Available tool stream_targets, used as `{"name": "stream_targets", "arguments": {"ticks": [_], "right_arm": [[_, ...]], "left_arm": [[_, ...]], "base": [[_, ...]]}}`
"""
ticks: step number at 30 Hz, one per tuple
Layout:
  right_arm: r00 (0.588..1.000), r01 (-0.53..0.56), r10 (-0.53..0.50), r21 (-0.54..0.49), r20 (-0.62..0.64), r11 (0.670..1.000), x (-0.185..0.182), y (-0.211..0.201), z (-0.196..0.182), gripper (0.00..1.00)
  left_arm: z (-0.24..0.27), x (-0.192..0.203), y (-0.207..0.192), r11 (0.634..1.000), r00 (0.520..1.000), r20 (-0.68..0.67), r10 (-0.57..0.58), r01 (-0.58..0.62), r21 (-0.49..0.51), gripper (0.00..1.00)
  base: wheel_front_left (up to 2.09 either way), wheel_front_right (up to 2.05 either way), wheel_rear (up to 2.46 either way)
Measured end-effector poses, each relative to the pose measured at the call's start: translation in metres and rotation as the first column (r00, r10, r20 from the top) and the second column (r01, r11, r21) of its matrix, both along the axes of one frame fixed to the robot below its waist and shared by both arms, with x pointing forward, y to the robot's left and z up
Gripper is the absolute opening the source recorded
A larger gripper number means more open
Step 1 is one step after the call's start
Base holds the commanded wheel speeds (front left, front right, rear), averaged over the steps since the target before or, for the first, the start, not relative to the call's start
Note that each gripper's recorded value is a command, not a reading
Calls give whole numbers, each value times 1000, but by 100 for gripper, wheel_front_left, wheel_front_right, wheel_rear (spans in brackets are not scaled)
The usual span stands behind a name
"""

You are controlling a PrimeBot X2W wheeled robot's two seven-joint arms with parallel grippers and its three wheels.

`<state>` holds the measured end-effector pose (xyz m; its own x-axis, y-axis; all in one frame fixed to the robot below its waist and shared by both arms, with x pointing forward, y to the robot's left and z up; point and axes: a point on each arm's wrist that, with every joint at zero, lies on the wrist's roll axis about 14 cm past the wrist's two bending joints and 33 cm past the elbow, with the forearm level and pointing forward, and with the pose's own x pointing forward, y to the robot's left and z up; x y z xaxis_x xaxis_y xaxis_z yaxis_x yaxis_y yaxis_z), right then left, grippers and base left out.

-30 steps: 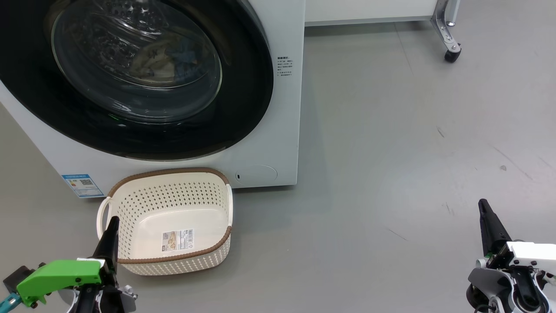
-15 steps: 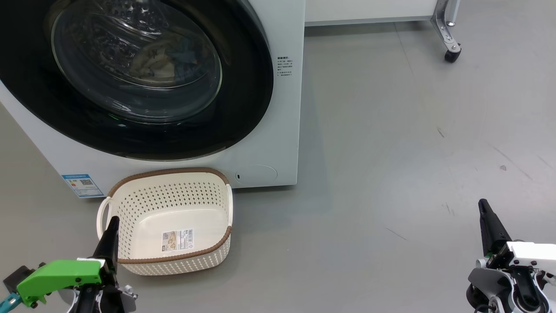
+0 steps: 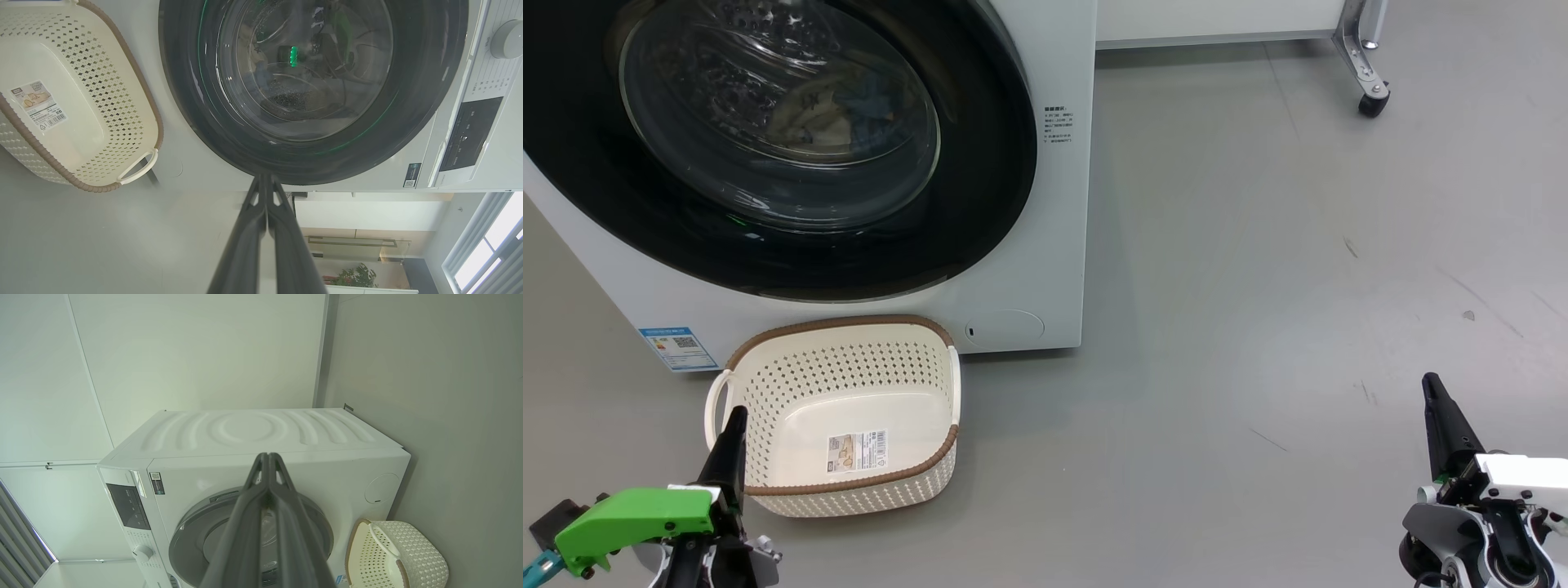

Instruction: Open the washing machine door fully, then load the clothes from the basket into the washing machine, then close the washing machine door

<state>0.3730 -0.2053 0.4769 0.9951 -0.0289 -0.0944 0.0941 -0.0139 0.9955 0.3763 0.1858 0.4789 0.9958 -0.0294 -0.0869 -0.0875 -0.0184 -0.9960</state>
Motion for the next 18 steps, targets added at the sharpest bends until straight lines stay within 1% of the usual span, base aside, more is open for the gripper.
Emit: {"name": "stream_targets", "arguments": {"ticks": [18], "right_arm": [[1000, 0, 0, 0, 1, 1000, 0, 0, 0, 0]], "left_arm": [[0, 0, 0, 1000, 1000, 0, 0, 0, 0, 0]], "base": [[0, 0, 0]]}}
